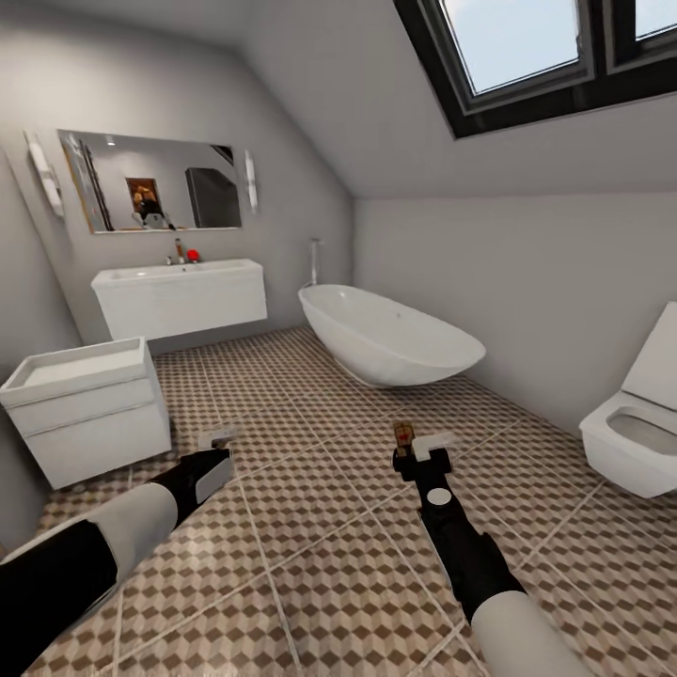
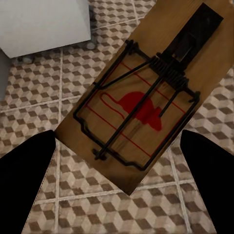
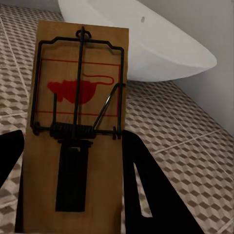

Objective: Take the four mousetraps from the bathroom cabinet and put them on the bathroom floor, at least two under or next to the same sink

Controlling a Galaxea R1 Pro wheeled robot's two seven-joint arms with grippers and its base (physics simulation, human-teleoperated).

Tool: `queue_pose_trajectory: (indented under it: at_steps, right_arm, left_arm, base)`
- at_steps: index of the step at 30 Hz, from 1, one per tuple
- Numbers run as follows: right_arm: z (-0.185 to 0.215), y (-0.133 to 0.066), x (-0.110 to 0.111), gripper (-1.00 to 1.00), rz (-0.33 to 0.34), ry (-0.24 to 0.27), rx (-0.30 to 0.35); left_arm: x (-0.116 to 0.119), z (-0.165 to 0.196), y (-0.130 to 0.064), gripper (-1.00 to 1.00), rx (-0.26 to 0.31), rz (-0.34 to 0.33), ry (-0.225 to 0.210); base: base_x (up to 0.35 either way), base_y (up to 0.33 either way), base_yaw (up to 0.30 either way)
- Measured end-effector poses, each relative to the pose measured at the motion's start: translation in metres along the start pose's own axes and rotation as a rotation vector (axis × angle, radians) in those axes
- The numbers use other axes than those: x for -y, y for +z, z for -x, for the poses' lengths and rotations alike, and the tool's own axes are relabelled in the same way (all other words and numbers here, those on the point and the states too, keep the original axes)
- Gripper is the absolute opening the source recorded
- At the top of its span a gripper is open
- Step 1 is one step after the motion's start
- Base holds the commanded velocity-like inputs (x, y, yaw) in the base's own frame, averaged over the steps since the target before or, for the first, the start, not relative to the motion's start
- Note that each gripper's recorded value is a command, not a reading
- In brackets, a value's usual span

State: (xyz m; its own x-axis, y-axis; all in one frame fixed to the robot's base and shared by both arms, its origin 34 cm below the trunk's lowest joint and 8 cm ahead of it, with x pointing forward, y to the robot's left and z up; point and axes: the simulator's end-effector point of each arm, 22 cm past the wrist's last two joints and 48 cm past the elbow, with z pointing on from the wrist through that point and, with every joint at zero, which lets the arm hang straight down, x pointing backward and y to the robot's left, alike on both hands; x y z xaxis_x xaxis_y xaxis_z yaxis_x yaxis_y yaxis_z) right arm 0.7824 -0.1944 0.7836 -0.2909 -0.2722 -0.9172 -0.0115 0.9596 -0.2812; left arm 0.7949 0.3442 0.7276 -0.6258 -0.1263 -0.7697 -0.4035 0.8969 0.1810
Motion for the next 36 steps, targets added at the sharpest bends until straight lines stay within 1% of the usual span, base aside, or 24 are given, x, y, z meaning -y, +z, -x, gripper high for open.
queue_pose_trajectory:
  at_steps: [16, 25, 36]
  right_arm:
    - [-0.009, 0.002, -0.003, -1.0, 0.004, -0.002, -0.015]
    - [-0.014, 0.002, -0.005, -1.0, 0.011, -0.005, -0.025]
    - [-0.014, 0.002, -0.006, -1.0, 0.012, -0.005, -0.025]
  left_arm:
    - [0.003, -0.006, 0.004, -1.0, -0.008, -0.003, 0.004]
    - [0.001, -0.006, 0.005, -1.0, -0.009, 0.002, 0.004]
    - [0.001, -0.006, 0.004, -1.0, -0.011, 0.002, 0.005]
  base:
    - [0.0, 0.0, 0.246]
    - [0.062, -0.021, 0.028]
    - [0.278, -0.119, 0.001]
